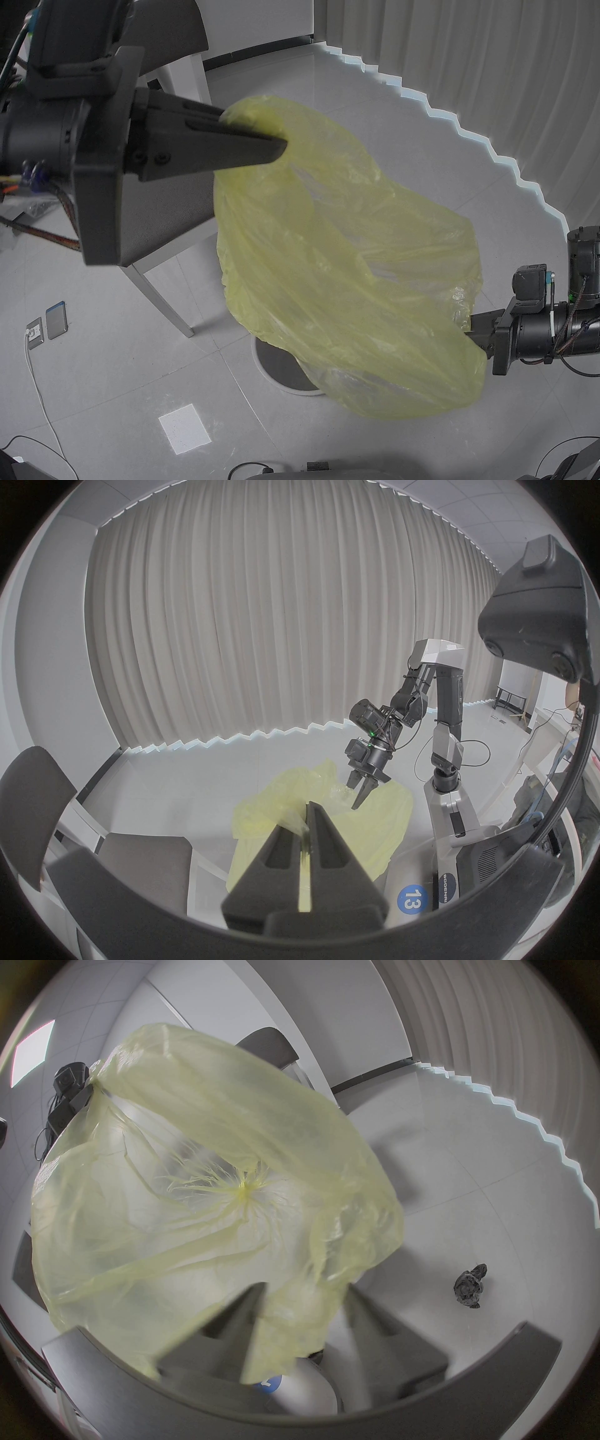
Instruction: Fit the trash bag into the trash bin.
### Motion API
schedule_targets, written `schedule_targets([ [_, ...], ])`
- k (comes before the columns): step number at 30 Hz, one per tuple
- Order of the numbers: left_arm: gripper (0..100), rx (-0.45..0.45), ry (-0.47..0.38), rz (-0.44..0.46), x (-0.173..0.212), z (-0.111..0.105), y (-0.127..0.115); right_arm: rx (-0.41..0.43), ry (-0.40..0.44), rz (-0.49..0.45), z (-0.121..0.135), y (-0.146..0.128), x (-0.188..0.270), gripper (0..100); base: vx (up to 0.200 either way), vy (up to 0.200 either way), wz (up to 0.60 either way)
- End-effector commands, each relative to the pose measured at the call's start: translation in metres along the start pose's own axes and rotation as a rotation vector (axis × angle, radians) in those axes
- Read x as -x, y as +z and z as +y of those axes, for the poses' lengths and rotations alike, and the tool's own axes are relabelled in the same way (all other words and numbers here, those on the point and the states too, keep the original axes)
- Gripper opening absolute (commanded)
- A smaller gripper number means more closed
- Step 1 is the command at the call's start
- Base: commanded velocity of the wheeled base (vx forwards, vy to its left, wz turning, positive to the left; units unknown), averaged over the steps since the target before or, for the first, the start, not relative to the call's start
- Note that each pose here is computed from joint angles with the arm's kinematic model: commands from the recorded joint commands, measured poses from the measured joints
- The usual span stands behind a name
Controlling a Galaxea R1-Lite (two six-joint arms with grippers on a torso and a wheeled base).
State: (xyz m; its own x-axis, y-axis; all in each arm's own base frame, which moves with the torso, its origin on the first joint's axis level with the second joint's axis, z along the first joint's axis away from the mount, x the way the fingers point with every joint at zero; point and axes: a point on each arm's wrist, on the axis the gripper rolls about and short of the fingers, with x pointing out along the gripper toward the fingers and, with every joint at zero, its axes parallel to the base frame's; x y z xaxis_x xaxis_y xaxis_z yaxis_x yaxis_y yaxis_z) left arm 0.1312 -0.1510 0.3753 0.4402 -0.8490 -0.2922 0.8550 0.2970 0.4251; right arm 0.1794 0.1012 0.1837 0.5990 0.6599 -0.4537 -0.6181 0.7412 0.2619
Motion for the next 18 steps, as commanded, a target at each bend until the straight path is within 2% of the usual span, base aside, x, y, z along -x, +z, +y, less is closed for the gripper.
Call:
schedule_targets([
  [1, 0, 0.002, -0.005, 0.007, -0.006, 0.001, -0.001, -0.002, -0.001, 0.000, 0.000, 0.001, -0.001, 0, 0.000, 0.000, 0.00],
  [10, 0, 0.006, -0.011, 0.013, -0.007, 0.000, -0.003, -0.004, -0.005, 0.000, -0.002, 0.002, -0.002, 0, 0.000, 0.000, 0.00],
  [12, 0, 0.021, 0.023, 0.032, -0.007, 0.001, -0.003, -0.008, -0.016, -0.009, -0.004, 0.004, -0.001, 0, 0.000, 0.000, 0.00],
  [13, 0, 0.039, 0.061, 0.056, -0.008, 0.002, -0.004, -0.009, -0.023, -0.016, -0.006, 0.006, 0.000, 0, 0.000, 0.000, 0.00],
  [15, 0, 0.094, 0.205, 0.101, -0.010, 0.006, -0.003, -0.016, -0.040, -0.030, -0.009, 0.008, 0.002, 0, 0.000, 0.000, 0.00],
  [16, 0, 0.107, 0.229, 0.104, -0.011, 0.007, -0.002, -0.017, -0.043, -0.033, -0.010, 0.009, 0.002, 0, 0.000, 0.000, 0.00],
  [17, 0, 0.184, 0.351, 0.103, -0.013, 0.008, 0.001, -0.026, -0.063, -0.046, -0.015, 0.012, 0.003, 0, 0.000, 0.000, 0.00],
  [18, 0, 0.227, 0.390, 0.089, -0.014, 0.007, 0.004, -0.029, -0.072, -0.055, -0.016, 0.014, 0.004, 0, 0.000, 0.000, 0.00],
])
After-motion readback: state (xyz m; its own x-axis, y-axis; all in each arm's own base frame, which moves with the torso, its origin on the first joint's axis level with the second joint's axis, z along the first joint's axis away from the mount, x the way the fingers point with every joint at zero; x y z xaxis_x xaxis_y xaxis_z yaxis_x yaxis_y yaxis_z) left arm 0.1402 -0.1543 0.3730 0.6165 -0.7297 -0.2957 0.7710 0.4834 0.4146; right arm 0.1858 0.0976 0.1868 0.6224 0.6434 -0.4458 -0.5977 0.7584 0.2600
